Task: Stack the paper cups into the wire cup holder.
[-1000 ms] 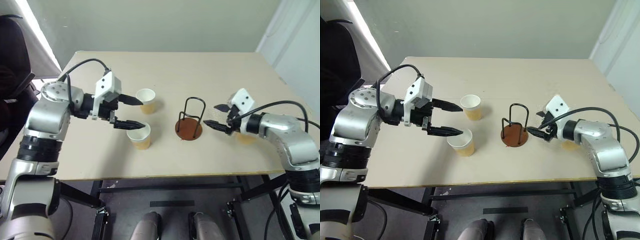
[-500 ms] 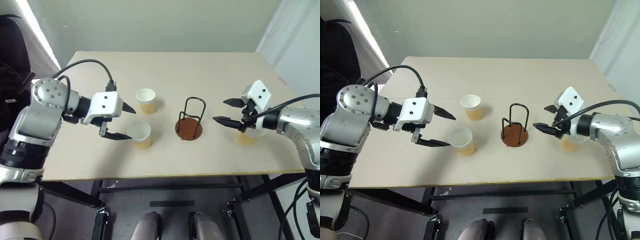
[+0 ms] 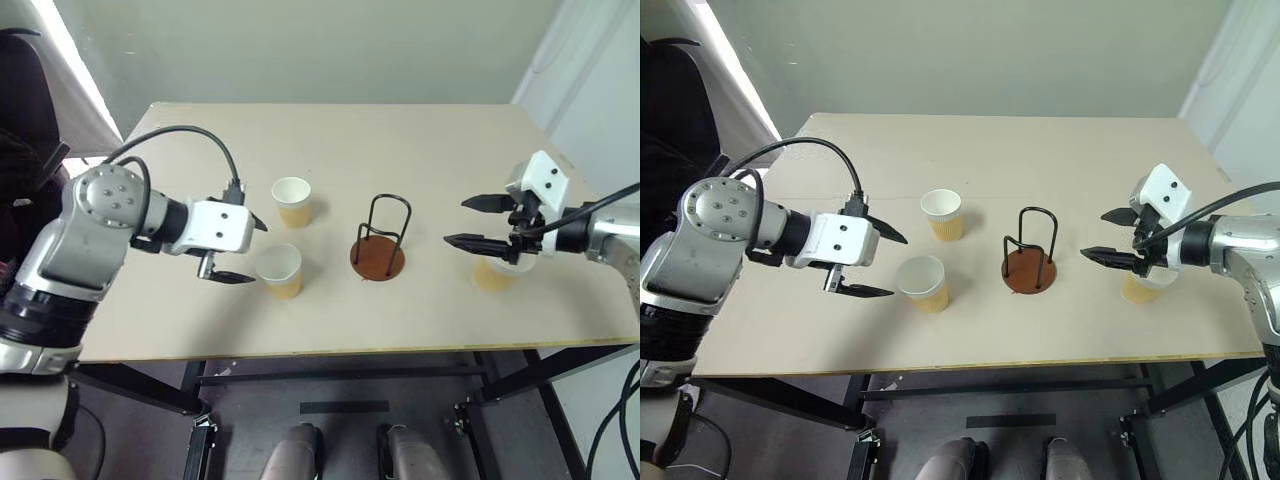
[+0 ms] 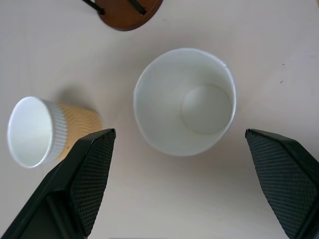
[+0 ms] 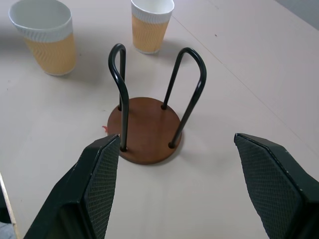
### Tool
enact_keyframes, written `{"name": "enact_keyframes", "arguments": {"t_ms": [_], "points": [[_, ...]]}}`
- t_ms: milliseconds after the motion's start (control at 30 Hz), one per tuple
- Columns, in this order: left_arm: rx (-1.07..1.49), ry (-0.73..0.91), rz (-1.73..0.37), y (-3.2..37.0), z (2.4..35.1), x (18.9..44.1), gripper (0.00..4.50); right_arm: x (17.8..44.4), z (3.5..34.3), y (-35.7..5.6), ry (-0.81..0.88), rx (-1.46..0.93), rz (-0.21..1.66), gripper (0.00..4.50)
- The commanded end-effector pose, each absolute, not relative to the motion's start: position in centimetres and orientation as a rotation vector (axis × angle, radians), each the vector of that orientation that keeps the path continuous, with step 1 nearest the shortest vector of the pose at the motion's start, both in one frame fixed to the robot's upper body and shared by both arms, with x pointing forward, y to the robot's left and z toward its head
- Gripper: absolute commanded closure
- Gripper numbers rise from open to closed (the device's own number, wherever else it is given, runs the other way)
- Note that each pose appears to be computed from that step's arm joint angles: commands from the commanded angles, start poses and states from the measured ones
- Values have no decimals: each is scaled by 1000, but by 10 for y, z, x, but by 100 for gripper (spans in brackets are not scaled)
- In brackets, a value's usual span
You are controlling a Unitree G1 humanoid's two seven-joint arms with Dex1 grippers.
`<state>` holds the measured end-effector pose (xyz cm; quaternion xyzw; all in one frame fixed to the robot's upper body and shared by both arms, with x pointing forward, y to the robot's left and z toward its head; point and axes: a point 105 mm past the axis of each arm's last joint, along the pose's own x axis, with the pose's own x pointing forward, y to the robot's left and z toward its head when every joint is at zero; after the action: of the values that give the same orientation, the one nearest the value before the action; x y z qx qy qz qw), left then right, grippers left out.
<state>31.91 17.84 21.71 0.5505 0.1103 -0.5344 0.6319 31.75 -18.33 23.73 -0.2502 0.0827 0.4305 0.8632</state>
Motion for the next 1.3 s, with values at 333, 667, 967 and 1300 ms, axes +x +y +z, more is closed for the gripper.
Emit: {"name": "enact_keyframes", "arguments": {"t_ms": [333,667,967,1300], "points": [[1313,244,-1245,167,214,322,0,310,252,-188,134,-561,869,84],[1332,270,-1275,164,201,323,0,310,248,-188,135,-560,855,84],[1334,324,-1303,170,185,325,202,312,244,-188,131,-552,843,79],[1287,303,-1299,168,191,328,447,313,242,-188,129,-549,838,79]]}}
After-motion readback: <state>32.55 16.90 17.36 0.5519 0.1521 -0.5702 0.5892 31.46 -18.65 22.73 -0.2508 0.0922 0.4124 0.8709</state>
